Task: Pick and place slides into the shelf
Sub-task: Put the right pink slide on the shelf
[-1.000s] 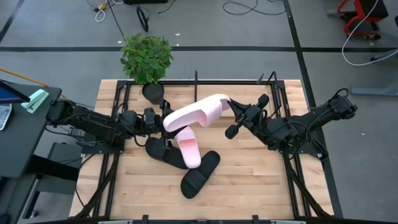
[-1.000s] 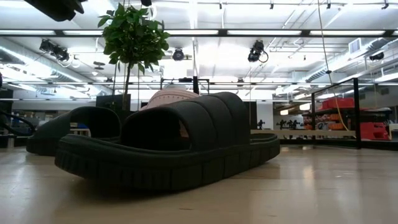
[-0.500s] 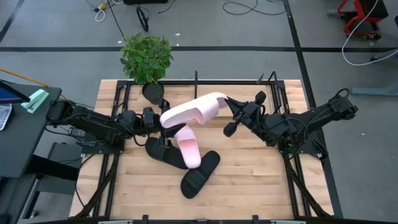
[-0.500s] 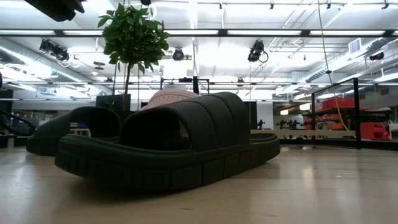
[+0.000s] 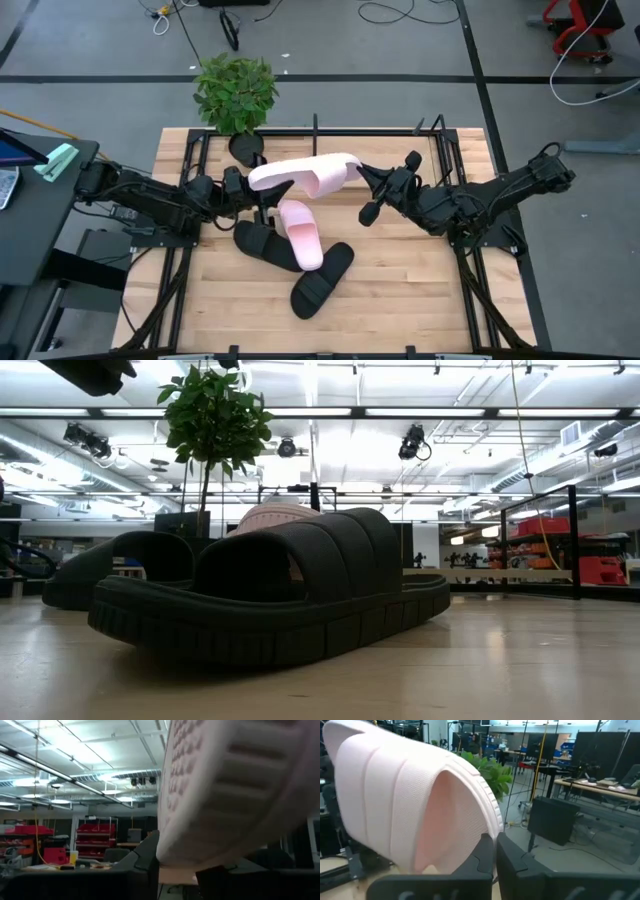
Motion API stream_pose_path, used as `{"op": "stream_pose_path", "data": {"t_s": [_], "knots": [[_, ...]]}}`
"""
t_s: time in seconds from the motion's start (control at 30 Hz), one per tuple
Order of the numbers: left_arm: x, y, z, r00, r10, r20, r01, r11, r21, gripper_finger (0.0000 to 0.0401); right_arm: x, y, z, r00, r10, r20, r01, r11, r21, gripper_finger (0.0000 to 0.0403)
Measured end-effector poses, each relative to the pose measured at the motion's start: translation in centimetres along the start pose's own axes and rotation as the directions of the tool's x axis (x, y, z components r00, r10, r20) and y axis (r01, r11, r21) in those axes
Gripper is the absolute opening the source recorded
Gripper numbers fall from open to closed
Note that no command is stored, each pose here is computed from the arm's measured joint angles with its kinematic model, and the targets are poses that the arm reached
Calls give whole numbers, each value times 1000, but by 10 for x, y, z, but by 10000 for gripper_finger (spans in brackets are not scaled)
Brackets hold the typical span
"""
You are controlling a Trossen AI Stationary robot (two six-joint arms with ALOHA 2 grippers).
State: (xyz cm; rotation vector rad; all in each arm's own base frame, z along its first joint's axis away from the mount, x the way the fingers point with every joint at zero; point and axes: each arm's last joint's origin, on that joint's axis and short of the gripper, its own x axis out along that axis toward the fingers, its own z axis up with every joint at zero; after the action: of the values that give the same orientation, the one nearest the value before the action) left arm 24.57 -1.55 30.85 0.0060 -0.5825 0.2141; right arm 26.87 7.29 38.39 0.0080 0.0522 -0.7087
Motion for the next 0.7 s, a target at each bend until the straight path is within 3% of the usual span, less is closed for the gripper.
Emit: {"op": "stream_pose_path", "data": {"t_s": [0.3,0.7], "knots": [[2,14,12,990,51,130,-46,998,-41,148,10,16,-17,999,20,-38,-20,1000,-2,3],[6,15,15,990,50,134,-46,998,-32,100,26,32,-40,996,28,-85,-30,999,-23,2]]}}
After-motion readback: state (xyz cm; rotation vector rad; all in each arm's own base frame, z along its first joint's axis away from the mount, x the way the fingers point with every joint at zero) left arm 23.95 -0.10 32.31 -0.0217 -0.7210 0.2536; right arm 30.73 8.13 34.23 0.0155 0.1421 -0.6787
